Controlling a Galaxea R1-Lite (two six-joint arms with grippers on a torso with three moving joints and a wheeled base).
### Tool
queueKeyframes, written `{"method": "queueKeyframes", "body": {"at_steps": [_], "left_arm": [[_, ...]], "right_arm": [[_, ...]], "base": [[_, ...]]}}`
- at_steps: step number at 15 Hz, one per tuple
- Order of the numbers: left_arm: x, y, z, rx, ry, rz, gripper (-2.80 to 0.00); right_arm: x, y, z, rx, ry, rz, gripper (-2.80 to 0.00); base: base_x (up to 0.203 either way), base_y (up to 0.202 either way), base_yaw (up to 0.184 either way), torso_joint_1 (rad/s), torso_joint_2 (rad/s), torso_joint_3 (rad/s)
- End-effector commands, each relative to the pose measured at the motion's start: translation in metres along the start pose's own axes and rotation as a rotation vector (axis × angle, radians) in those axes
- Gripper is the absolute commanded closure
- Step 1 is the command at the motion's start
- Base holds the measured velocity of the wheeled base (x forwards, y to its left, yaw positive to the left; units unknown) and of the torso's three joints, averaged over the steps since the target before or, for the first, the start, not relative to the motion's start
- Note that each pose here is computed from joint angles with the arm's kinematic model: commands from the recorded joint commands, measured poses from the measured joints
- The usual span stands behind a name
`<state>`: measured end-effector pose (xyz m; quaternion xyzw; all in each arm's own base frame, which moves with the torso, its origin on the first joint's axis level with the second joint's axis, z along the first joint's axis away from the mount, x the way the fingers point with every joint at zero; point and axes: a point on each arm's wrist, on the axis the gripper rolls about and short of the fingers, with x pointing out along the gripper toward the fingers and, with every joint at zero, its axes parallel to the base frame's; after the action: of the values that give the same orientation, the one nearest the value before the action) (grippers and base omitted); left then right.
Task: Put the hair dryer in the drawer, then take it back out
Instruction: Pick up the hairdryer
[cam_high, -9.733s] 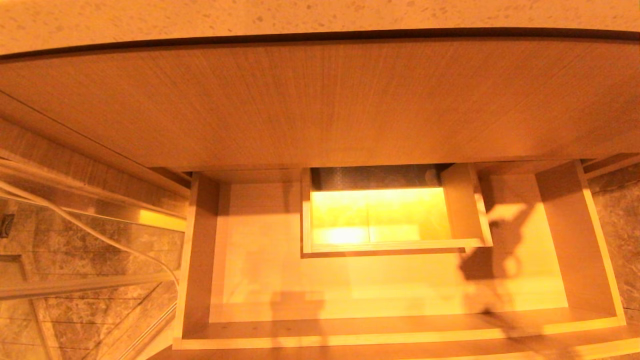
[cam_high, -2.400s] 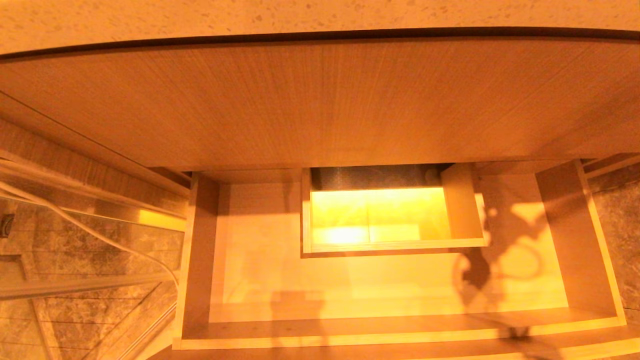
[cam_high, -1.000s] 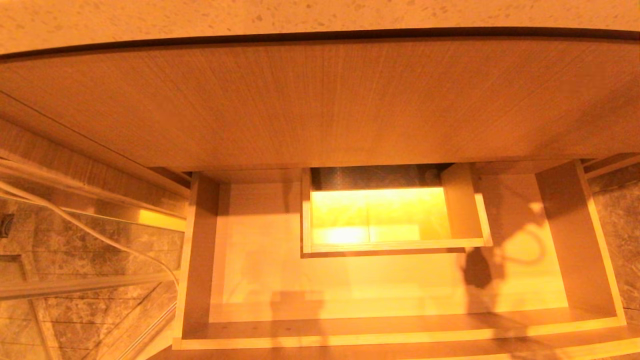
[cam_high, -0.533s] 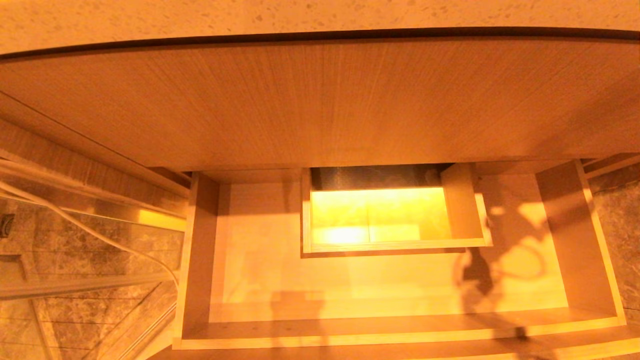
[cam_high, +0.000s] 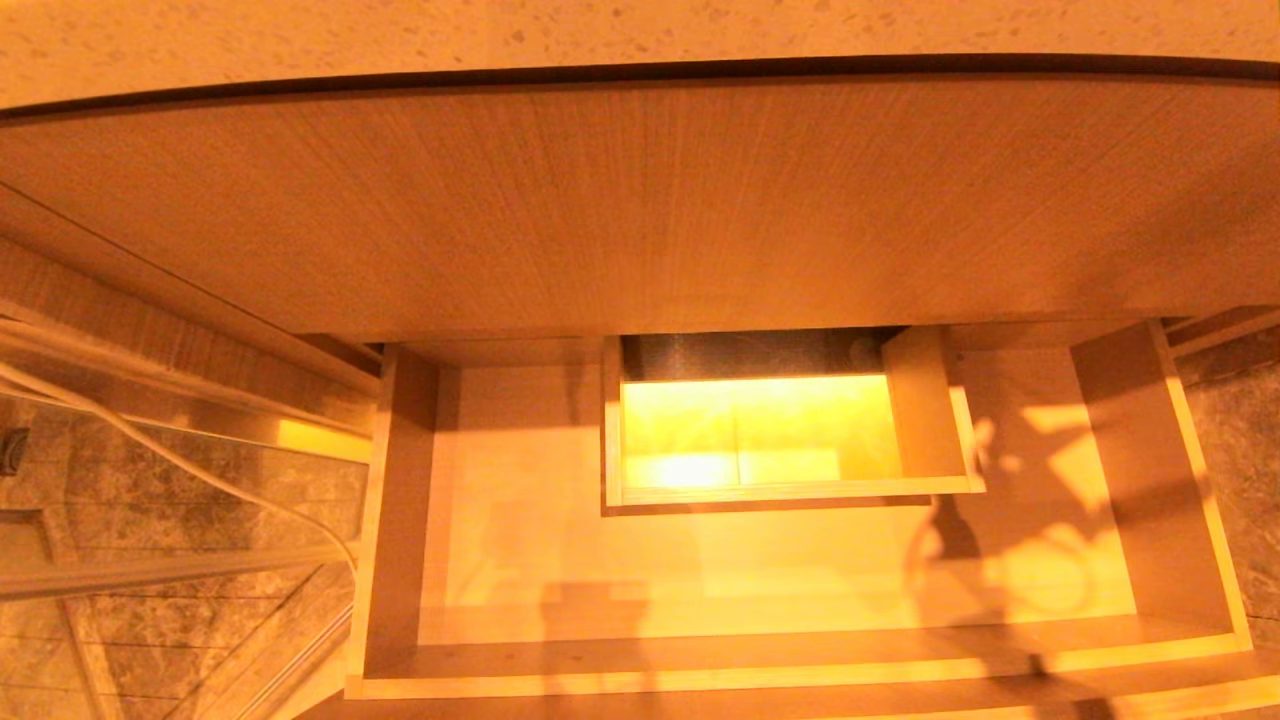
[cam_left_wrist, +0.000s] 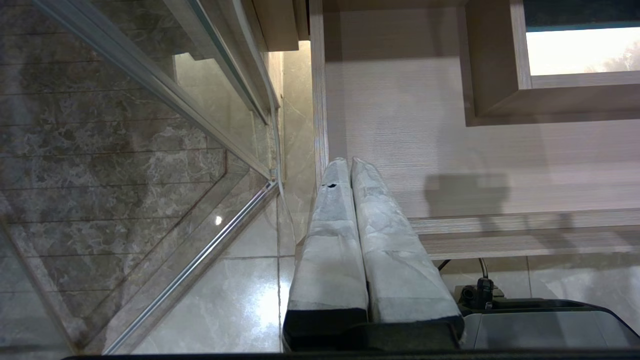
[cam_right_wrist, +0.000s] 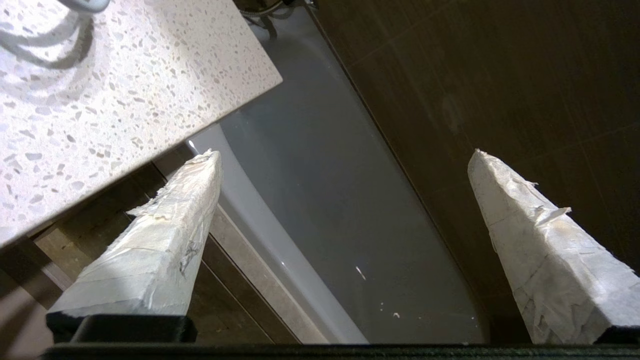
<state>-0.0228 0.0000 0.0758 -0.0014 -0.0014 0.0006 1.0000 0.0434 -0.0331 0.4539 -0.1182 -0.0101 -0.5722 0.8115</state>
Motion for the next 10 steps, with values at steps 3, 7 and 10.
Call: {"method": "queueKeyframes", "body": {"at_steps": [3, 7, 10], "left_arm": [[0.0, 0.0, 0.0, 0.0, 0.0, 0.0, 0.0], [0.0, 0.0, 0.0, 0.0, 0.0, 0.0, 0.0], [0.0, 0.0, 0.0, 0.0, 0.0, 0.0, 0.0]], "right_arm": [[-0.005, -0.007, 0.003, 0.02, -0.012, -0.01, -2.8], [-0.014, -0.015, 0.007, 0.054, -0.044, 0.09, -2.8], [-0.023, -0.022, 0.009, 0.082, -0.148, 0.308, -2.8]], "base": [[0.0, 0.0, 0.0, 0.0, 0.0, 0.0], [0.0, 0.0, 0.0, 0.0, 0.0, 0.0], [0.0, 0.0, 0.0, 0.0, 0.0, 0.0]]}}
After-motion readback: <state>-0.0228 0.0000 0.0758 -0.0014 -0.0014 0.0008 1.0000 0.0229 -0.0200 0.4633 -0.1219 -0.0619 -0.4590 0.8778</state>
